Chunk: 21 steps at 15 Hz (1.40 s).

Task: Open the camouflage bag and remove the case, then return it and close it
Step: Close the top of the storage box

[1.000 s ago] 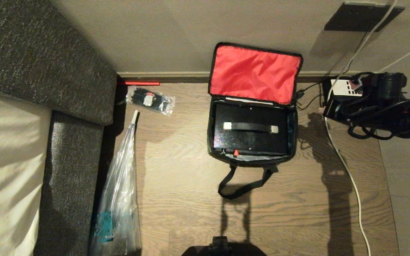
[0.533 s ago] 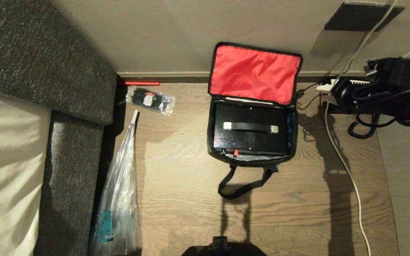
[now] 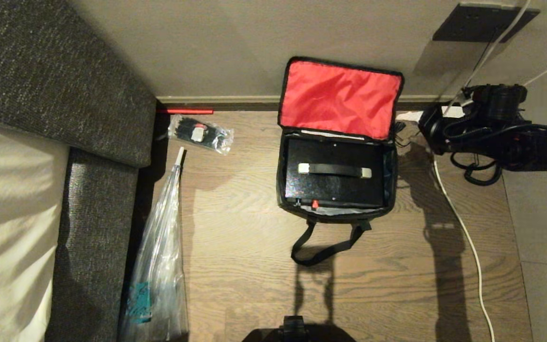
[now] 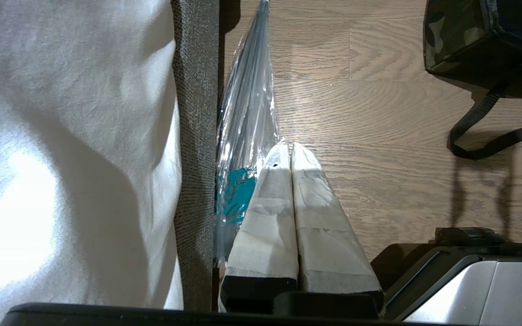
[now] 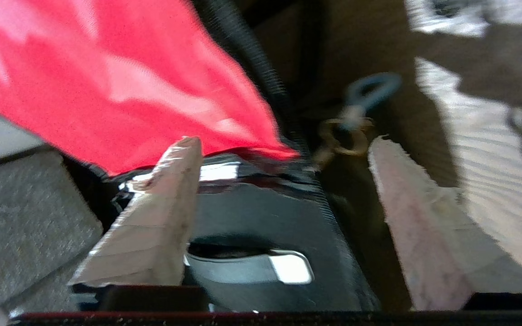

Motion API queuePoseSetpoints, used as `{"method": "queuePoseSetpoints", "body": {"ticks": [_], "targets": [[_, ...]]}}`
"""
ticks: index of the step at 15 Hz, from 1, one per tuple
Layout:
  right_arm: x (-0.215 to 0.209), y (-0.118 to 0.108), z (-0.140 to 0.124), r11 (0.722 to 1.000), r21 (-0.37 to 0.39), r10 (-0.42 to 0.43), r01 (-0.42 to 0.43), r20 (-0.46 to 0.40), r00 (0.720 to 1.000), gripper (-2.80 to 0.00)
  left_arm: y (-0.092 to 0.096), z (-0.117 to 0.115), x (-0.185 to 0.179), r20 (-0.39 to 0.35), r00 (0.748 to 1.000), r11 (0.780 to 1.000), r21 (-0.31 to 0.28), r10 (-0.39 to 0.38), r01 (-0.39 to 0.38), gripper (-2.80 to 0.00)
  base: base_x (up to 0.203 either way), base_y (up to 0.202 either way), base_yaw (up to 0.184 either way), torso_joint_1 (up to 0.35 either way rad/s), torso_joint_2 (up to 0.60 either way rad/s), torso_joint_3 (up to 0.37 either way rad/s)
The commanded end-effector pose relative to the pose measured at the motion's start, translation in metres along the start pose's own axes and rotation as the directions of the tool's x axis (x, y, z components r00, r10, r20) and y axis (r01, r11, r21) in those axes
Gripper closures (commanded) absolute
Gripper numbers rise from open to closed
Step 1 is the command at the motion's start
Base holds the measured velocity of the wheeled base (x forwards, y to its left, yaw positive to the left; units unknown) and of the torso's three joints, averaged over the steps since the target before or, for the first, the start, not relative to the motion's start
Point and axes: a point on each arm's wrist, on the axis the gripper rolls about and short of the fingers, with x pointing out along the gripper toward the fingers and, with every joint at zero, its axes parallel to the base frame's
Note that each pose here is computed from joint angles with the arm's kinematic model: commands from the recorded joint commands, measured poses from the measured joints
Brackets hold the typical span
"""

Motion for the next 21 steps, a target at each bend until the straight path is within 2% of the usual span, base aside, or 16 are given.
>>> {"method": "queuePoseSetpoints", "body": {"ticks": [1, 4, 6, 8, 11, 15, 18, 21], "targets": [[0.015, -0.010, -0.002, 1.000, 0.000, 0.015, -0.015, 0.014, 1.000, -2.80, 0.000, -0.001, 0.000, -0.004, 1.000, 1.000, 0.001, 0.000, 0.000, 0.00, 0.000, 0.000, 0.000, 0.000, 0.00, 0.000], [0.030, -0.016, 0.001, 0.999, -0.009, 0.041, -0.041, 0.045, 0.998, -2.80, 0.000, 0.000, 0.000, -0.003, 1.000, 1.000, 0.001, 0.000, 0.000, 0.00, 0.000, 0.000, 0.000, 0.000, 0.00, 0.000], [0.038, -0.018, 0.005, 0.996, -0.027, 0.090, -0.088, 0.092, 0.992, -2.80, 0.000, 0.000, 0.000, -0.003, 1.000, 1.000, 0.001, 0.000, 0.000, 0.00, 0.000, 0.000, 0.000, 0.000, 0.00, 0.000], [0.047, -0.021, 0.001, 0.995, -0.014, 0.104, -0.103, 0.093, 0.990, -2.80, 0.000, 0.000, 0.000, -0.003, 1.000, 1.000, 0.001, 0.000, 0.000, 0.00, 0.000, 0.000, 0.000, 0.000, 0.00, 0.000], [0.055, -0.017, 0.009, 0.990, -0.024, 0.144, -0.142, 0.125, 0.982, -2.80, 0.000, 0.000, 0.000, -0.003, 1.000, 1.000, 0.001, 0.000, 0.000, 0.00, 0.000, 0.000, 0.000, 0.000, 0.00, 0.000], [0.067, -0.002, 0.005, 0.976, 0.022, 0.211, -0.214, 0.111, 0.971, -2.80, 0.000, 0.000, 0.000, -0.003, 1.000, 1.000, 0.001, 0.000, 0.000, 0.00, 0.000, 0.000, 0.000, 0.000, 0.00, 0.000], [0.068, 0.007, 0.006, 0.959, 0.111, 0.249, -0.260, 0.105, 0.963, -2.80, 0.000, 0.000, 0.000, -0.003, 1.000, 1.000, 0.001, 0.000, 0.000, 0.00, 0.000, 0.000, 0.000, 0.000, 0.00, 0.000], [0.061, 0.020, 0.008, 0.953, 0.132, 0.263, -0.274, 0.096, 0.960, -2.80, 0.000, 0.000, 0.000, -0.003, 1.000, 1.000, 0.001, 0.000, 0.000, 0.00, 0.000, 0.000, 0.000, 0.000, 0.00, 0.000]]}}
